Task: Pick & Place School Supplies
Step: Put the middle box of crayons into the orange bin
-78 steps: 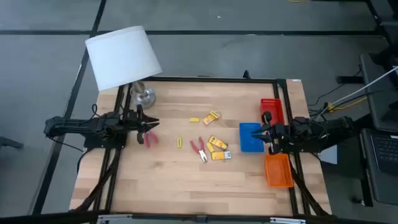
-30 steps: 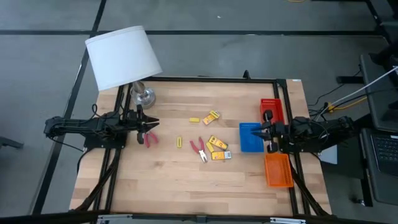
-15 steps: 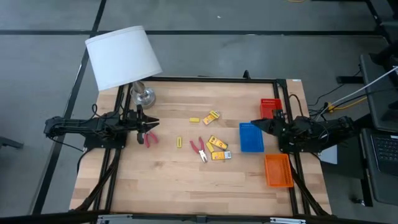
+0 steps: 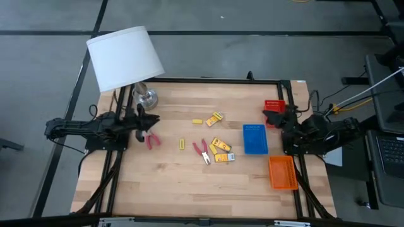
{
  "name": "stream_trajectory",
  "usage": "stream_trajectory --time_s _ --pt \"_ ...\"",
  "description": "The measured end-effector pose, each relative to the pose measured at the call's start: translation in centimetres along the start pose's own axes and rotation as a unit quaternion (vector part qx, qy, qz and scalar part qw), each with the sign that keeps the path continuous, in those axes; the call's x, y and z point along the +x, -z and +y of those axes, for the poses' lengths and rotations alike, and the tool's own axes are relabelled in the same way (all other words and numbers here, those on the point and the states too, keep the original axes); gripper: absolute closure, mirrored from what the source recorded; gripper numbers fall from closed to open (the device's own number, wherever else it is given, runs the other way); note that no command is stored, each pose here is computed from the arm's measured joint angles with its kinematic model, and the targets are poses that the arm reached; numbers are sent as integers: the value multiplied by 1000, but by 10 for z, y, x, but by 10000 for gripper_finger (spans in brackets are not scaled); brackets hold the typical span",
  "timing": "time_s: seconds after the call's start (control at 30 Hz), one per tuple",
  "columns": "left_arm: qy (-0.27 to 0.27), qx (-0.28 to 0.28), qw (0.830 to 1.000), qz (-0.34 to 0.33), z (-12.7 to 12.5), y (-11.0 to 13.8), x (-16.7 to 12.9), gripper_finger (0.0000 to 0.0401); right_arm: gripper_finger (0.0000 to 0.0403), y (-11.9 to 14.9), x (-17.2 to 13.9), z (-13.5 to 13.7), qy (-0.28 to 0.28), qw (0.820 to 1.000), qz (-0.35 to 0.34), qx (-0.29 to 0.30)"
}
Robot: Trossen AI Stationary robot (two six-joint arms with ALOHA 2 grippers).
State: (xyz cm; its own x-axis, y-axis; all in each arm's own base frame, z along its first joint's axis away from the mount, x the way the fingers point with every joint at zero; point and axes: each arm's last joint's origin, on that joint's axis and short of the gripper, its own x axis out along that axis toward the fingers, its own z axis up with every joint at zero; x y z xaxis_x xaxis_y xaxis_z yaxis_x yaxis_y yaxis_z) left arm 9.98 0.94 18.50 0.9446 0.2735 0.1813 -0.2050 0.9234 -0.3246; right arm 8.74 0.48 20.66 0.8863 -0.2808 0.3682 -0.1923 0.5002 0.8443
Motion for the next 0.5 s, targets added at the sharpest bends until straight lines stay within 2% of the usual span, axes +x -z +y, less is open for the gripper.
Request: stream_trajectory --time_s 0.1,0.17,0.23,0.37,0.5 --pt "-22 -64 995 -79 -1 -14 -1 324 347 -2 1 5 -23 1000 -13 3" --pt "-18 -135 981 -136 -2 -24 -3 324 347 -4 3 8 -33 999 -27 -1" --pt "-2 -171 969 -179 -4 -32 -6 324 347 -5 5 11 -43 998 -40 -8" --pt "79 -189 951 -233 -9 -46 -12 324 347 -2 10 14 -58 997 -46 -32" --pt "161 -182 946 -215 -14 -48 -14 324 347 3 14 14 -64 996 -32 -48"
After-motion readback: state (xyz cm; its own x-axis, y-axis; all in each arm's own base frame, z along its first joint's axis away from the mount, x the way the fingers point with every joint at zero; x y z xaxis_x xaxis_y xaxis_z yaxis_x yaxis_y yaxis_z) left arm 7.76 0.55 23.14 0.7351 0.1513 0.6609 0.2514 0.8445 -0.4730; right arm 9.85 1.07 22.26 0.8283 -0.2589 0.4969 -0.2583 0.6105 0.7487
